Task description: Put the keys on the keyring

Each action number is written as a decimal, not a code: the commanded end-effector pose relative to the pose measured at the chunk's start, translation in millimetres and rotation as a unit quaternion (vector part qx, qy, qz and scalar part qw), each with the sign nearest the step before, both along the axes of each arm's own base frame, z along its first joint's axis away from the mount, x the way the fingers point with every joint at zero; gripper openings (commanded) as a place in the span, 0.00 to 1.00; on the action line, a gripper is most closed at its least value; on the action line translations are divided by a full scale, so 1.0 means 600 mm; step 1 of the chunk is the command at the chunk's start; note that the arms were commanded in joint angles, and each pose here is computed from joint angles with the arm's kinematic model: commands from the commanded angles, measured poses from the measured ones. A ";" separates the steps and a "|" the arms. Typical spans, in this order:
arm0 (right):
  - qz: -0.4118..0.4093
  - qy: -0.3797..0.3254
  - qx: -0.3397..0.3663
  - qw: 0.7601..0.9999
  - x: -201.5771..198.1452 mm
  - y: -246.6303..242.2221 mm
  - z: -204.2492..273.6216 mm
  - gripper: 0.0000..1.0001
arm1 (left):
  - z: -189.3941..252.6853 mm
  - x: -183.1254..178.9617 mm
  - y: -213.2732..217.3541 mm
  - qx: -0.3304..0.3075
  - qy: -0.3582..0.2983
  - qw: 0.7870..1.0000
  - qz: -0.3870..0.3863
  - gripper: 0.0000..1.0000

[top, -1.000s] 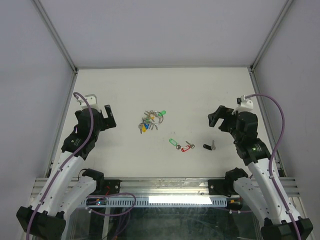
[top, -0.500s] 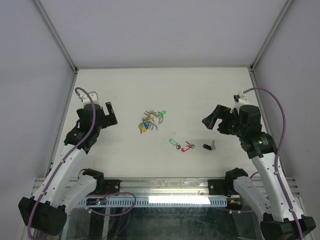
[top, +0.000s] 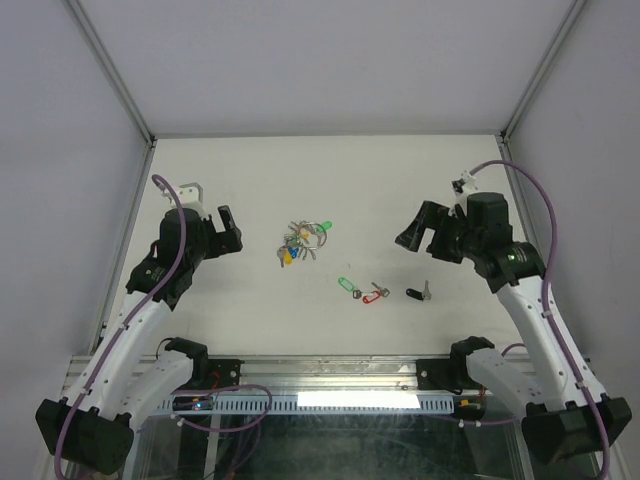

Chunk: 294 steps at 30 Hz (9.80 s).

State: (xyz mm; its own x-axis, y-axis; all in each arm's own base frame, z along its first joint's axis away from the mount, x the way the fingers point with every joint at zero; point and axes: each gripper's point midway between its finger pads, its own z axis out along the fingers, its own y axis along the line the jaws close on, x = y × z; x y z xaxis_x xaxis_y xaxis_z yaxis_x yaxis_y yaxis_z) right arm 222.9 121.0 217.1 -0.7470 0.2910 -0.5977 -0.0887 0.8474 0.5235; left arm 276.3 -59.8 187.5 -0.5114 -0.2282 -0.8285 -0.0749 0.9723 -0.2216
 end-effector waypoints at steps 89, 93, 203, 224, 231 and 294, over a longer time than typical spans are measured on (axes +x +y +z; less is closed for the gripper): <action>0.193 0.131 0.186 0.954 0.240 0.347 -0.300 0.40 | -0.292 0.176 -0.299 0.003 0.108 0.970 -0.217 0.07; 0.186 0.101 0.175 0.961 0.255 0.344 -0.292 0.37 | -0.297 0.174 -0.299 0.005 0.111 0.969 -0.219 0.04; 0.543 -0.355 -0.002 0.761 -0.104 0.242 0.225 0.00 | 0.306 -0.175 -0.466 -0.010 -0.259 0.688 -0.678 0.10; 0.361 -0.439 -0.006 0.823 -0.073 0.190 0.271 0.48 | 0.353 -0.138 -0.432 -0.043 -0.297 0.769 -0.564 0.00; 0.265 -0.463 0.003 0.846 -0.073 0.143 0.249 0.53 | 0.346 -0.121 -0.424 -0.047 -0.287 0.795 -0.532 0.00; 0.516 -0.458 0.182 0.700 -0.208 0.252 0.240 0.48 | 0.428 -0.285 -0.424 -0.133 -0.344 0.616 -0.696 0.00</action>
State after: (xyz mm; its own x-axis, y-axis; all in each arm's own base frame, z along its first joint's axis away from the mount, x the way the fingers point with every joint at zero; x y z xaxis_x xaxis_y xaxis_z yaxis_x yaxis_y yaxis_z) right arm 104.1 270.9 338.2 -0.0740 0.0831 -0.9938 -0.9954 -0.0672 0.0685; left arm 114.3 -318.5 414.4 0.0203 -0.0536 -0.9984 0.9973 -0.0698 0.0241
